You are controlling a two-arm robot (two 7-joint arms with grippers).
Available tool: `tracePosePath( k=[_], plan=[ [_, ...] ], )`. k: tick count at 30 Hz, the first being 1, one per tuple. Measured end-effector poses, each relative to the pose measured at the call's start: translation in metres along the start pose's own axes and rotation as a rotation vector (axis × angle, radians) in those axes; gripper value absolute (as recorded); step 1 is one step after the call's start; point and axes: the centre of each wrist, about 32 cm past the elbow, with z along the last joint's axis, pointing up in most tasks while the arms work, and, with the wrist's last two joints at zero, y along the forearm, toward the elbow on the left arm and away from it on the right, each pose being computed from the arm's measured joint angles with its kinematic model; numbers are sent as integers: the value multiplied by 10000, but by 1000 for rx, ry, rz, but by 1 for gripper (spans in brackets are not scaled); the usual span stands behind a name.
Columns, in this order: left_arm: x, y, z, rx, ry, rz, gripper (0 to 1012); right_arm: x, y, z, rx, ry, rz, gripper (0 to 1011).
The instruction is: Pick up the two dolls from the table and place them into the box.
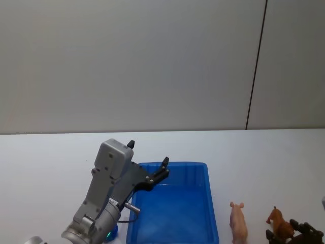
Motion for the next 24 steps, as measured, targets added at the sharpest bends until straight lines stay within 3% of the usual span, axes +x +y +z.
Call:
tracePosePath(
  k=[12,24],
  plan=[
    [0,0,0,0,0,0,1001,-10,17,-22,-6,-15,4,453],
    [0,0,0,0,0,0,1001,-59,-13,104,76,-93,-17,427]
  ],
)
